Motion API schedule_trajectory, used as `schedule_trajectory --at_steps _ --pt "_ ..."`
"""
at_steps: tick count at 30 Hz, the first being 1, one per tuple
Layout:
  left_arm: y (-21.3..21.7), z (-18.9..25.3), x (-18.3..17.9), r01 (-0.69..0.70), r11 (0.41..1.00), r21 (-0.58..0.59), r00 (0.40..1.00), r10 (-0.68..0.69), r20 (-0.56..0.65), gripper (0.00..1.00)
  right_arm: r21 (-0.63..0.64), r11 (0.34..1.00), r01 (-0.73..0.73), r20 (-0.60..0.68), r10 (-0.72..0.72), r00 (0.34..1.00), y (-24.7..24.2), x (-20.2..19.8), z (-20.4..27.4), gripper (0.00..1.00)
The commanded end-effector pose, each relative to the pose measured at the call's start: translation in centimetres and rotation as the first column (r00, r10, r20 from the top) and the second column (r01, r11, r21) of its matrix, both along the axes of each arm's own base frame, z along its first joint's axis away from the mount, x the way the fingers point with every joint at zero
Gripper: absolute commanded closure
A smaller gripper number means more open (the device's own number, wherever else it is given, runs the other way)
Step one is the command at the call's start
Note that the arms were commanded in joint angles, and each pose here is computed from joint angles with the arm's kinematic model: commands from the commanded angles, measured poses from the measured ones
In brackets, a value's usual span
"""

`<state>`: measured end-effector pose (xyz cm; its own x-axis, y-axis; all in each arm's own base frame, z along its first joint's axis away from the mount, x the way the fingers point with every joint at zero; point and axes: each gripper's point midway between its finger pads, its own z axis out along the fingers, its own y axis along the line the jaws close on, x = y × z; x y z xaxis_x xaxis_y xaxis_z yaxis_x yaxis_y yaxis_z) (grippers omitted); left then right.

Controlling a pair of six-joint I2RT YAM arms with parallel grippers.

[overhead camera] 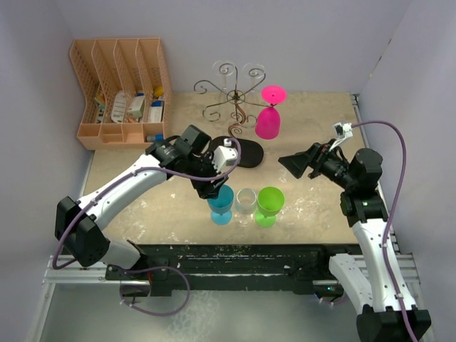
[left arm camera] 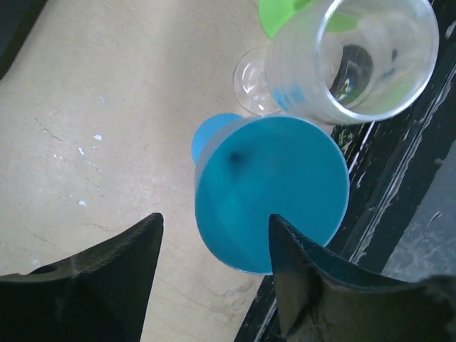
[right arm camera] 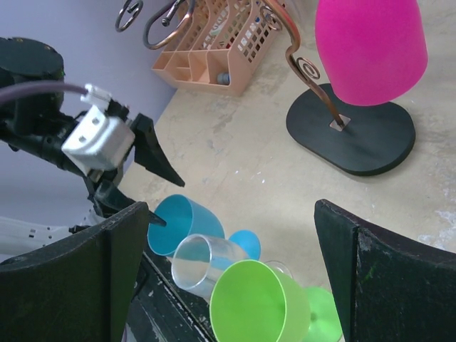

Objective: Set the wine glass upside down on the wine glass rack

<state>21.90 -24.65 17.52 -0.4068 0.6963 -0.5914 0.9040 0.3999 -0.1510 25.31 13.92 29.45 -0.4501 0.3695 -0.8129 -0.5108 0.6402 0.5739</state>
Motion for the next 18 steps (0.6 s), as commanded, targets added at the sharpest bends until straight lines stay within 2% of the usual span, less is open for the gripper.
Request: schedule_trajectory --at_steps 1,4,8,9,14,18 --pt "-0.8 -0.9 -0.7 0.040 0.999 0.006 0.999 -0.040 0.013 0.43 -0.002 1.000 -0.002 0.094 0.002 0.996 0.0 -0.1 3.1 0.00" --pt "-0.8 -0.9 -0.8 0.047 0.999 0.012 0.999 -0.048 0.014 0.63 -0.011 1.000 0.006 0.108 -0.005 0.994 -0.1 0.0 3.7 0.00" --pt "-0.4 -0.8 -1.2 0.060 0.998 0.034 0.998 -0.061 0.013 0.97 -0.017 1.000 0.023 0.121 -0.020 0.992 -0.4 0.1 4.2 0.00" --pt "-0.2 -0.7 -1.3 0.064 0.997 0.040 0.998 -0.064 0.013 1.00 -0.017 0.999 0.027 0.125 -0.024 0.992 -0.4 0.1 4.3 0.00" --pt "1.3 0.8 -2.1 0.079 0.994 0.077 0.995 -0.083 0.049 1.00 -0.029 0.998 0.049 0.152 -0.044 0.987 -0.7 0.0 5.4 0.00" --pt "2.6 5.1 -2.4 0.098 0.993 0.061 0.983 -0.107 0.150 1.00 -0.028 0.993 0.118 0.188 -0.111 0.976 -1.6 0.5 7.2 0.00"
